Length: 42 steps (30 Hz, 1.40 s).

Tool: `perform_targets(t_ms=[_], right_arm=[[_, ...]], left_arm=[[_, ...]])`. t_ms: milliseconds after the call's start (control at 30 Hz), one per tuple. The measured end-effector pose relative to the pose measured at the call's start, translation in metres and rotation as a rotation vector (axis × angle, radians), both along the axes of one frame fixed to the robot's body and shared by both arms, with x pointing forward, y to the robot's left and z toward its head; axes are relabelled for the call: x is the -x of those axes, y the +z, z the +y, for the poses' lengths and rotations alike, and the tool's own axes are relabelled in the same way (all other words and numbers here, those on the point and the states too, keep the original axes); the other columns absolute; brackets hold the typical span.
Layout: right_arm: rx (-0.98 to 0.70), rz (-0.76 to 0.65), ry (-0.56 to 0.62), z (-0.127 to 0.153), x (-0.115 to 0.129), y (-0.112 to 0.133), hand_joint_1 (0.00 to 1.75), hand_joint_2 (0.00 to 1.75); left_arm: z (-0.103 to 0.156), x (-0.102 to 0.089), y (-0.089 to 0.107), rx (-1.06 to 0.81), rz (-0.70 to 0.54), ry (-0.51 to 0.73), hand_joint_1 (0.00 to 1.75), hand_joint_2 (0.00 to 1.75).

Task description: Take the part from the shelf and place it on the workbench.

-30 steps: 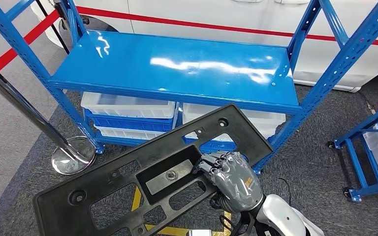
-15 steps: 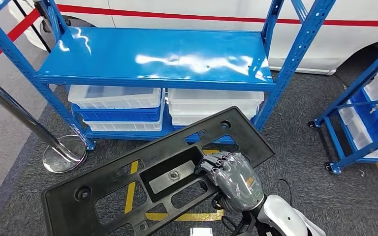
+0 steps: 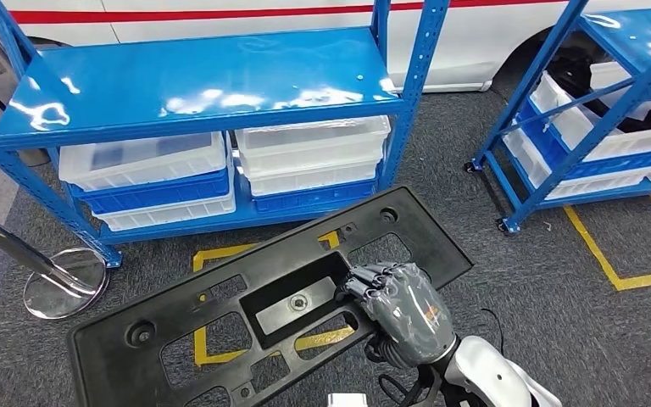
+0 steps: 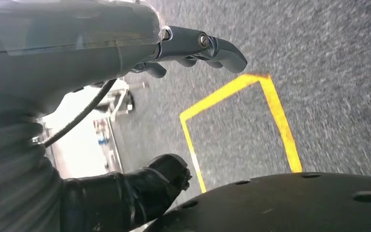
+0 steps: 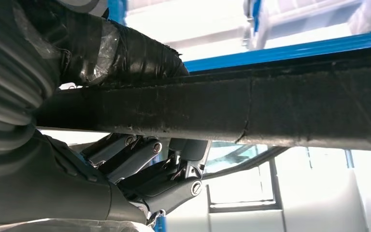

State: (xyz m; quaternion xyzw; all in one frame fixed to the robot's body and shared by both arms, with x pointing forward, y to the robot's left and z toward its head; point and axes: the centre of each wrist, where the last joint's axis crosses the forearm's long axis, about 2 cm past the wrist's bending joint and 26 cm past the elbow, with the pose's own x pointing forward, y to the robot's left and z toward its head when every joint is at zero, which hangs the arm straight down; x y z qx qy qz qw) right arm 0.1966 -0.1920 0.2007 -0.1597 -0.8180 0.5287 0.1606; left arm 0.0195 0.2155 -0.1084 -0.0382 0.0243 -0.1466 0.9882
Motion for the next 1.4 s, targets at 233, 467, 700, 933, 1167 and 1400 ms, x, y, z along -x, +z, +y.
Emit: perform_targets(t_ms=[233, 467, 700, 933, 1167, 1400], right_arm=[[0.005, 0.001, -0.004, 0.000, -0.002, 0.001, 1.75, 1.75], [0.009, 0.006, -0.010, 0.000, -0.002, 0.002, 1.75, 1.75], [0.005, 0.016, -0.011, 0.003, -0.006, 0.005, 1.75, 1.75], [-0.005, 0.021, -0.018, 0.008, -0.008, 0.007, 1.75, 1.75], [-0.016, 0.015, -0.021, 0.012, -0.013, 0.014, 1.75, 1.75], [-0.019, 0.031, -0.021, 0.017, -0.015, 0.014, 1.75, 1.75]], left_arm=[[0.002, 0.002, 0.000, -0.004, 0.003, 0.000, 0.00, 1.75], [0.002, 0.003, -0.001, -0.005, 0.005, 0.002, 0.00, 1.75], [0.002, 0.001, 0.000, -0.005, 0.003, 0.010, 0.00, 1.75], [0.002, 0.000, 0.000, -0.005, 0.002, 0.020, 0.00, 1.75], [-0.001, -0.001, 0.000, 0.001, 0.001, 0.021, 0.00, 1.75], [-0.001, 0.002, 0.000, -0.001, 0.008, 0.021, 0.00, 1.75]])
